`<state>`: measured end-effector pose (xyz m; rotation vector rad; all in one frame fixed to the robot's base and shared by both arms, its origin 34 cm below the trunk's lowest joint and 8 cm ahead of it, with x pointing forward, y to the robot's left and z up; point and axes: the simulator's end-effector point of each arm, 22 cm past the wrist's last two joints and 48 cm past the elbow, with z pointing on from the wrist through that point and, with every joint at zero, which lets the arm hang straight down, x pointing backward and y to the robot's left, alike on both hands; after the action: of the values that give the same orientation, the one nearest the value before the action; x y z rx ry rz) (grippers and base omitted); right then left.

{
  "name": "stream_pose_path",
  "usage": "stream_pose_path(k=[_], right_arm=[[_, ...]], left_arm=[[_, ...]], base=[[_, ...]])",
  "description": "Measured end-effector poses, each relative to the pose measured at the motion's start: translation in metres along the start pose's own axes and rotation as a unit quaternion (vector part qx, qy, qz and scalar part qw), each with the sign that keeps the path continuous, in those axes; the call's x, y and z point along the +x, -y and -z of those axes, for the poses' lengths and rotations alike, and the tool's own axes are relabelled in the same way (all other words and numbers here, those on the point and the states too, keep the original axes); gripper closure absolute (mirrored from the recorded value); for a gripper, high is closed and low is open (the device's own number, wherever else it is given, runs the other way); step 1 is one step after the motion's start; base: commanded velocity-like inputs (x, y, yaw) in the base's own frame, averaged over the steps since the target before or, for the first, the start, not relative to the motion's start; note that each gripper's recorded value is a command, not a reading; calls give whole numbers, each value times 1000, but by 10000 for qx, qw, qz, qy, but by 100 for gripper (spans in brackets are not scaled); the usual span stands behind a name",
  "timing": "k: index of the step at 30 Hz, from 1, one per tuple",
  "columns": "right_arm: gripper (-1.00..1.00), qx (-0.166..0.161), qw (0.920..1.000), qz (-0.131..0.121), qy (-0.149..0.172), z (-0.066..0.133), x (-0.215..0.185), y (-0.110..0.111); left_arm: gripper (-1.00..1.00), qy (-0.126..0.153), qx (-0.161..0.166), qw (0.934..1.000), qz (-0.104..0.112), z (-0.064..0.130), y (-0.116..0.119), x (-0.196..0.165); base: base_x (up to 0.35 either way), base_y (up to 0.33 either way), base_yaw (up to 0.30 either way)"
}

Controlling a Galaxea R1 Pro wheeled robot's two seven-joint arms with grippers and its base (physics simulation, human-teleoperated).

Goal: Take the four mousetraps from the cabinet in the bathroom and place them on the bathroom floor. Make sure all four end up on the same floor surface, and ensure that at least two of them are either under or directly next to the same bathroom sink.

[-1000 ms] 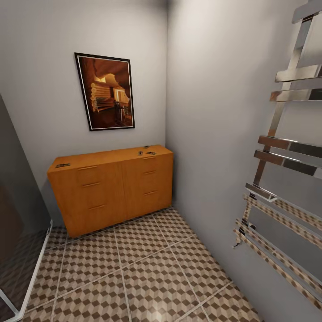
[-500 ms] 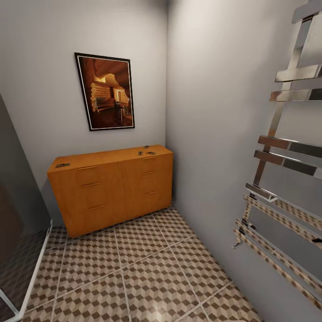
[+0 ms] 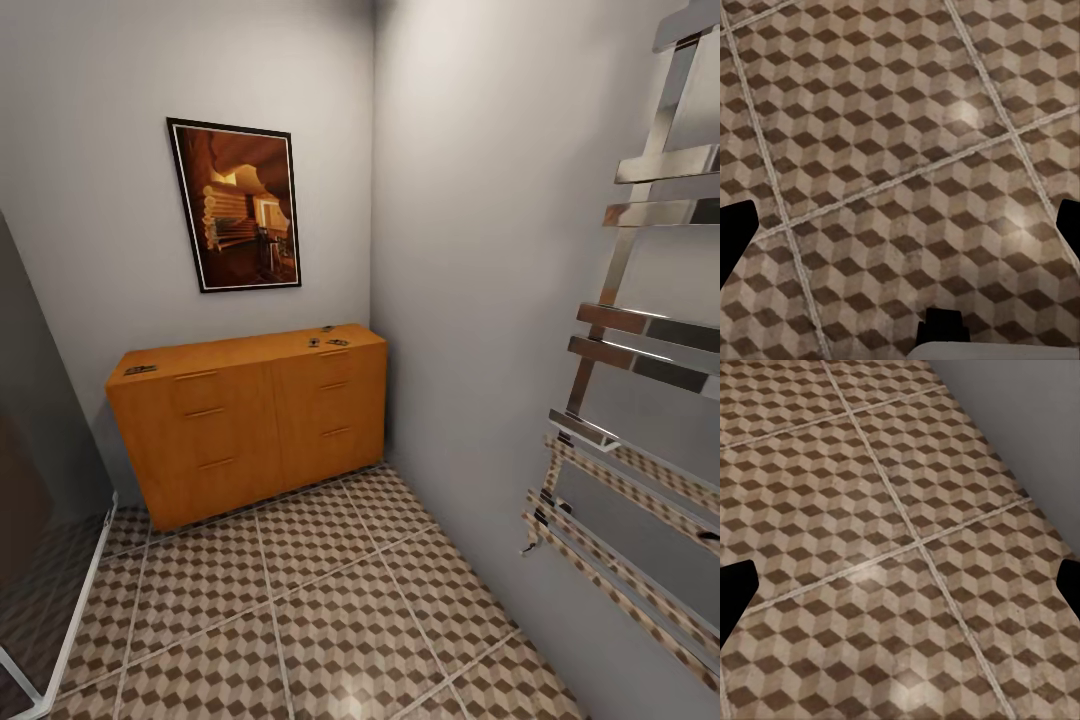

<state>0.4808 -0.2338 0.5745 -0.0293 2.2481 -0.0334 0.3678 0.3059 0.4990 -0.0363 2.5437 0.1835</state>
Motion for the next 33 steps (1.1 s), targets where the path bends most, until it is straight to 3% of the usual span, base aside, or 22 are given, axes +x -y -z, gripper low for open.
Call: stream_pose_path(k=[26,33], right_arm=[[-100,-11,9999,6,-108,2,12,-1],[-100,-12,9999,5,-120,2,13,-2]], left_arm=[[-100,28,16,10000,-9,1,1,1],[-100,205,17,9998,1,1,1,-6]], base=[[0,0,0],[0,0,125]])
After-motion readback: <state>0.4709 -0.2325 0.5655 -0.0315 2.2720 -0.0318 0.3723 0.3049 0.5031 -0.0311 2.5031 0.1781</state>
